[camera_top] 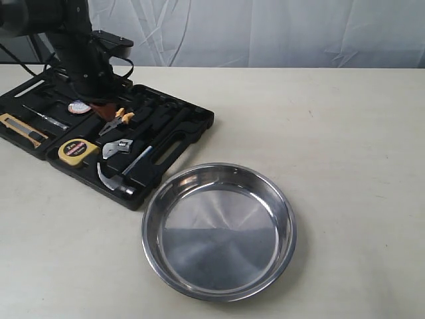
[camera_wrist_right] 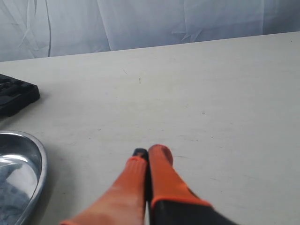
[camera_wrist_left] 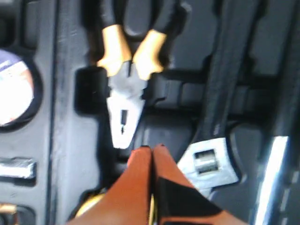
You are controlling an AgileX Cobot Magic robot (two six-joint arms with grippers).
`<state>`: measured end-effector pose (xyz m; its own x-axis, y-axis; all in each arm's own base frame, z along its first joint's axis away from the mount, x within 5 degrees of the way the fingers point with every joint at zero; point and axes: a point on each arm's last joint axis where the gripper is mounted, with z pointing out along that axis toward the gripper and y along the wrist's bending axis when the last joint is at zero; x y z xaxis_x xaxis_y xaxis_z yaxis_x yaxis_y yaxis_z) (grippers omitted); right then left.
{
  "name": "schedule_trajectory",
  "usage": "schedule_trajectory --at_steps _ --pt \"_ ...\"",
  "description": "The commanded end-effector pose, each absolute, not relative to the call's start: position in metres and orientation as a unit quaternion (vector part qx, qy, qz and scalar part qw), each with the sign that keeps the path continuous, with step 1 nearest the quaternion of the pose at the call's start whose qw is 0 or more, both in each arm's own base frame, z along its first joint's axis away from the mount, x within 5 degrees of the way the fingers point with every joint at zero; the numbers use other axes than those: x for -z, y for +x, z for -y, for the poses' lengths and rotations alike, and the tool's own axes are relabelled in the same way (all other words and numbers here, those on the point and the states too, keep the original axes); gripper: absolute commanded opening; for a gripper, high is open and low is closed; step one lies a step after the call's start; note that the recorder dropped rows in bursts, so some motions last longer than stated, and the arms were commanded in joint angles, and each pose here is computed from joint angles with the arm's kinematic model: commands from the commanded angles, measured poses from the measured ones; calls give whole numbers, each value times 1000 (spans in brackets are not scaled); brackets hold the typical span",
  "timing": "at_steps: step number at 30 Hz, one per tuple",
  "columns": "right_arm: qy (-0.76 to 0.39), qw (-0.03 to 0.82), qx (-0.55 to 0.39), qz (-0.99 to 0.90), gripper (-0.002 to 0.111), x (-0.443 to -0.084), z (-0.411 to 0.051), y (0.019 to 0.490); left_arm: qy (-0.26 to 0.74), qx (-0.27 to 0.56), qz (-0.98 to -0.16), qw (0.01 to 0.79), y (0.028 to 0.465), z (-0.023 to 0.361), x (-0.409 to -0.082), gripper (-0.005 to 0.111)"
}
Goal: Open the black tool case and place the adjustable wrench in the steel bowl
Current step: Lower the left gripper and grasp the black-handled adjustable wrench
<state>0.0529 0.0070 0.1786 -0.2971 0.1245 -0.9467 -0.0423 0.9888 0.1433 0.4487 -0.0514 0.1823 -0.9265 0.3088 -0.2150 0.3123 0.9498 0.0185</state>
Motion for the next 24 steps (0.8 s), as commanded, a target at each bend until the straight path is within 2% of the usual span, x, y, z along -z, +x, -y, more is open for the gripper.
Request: schedule_trajectory --at_steps 1,4,7,9,13,20,24 --pt "26 601 -68 -796 0 -181 -7 53 156 53 -976 146 453 62 -185 7" --pt "26 602 -68 -795 0 -181 -7 53 162 51 -974 152 455 62 -186 22" --pt "26 602 -68 -795 0 -181 -7 53 178 53 -971 153 454 63 -186 45" --pt "26 602 -68 -795 0 -181 -7 53 188 63 -968 156 455 65 -184 56" --pt "26 602 -68 -795 0 -181 -7 53 191 74 -967 155 457 68 -177 58" --pt "26 602 -68 -795 0 -181 -7 53 227 66 -963 129 460 80 -138 58" --pt "26 602 -68 -795 0 -181 -7 53 230 66 -962 133 462 86 -131 58"
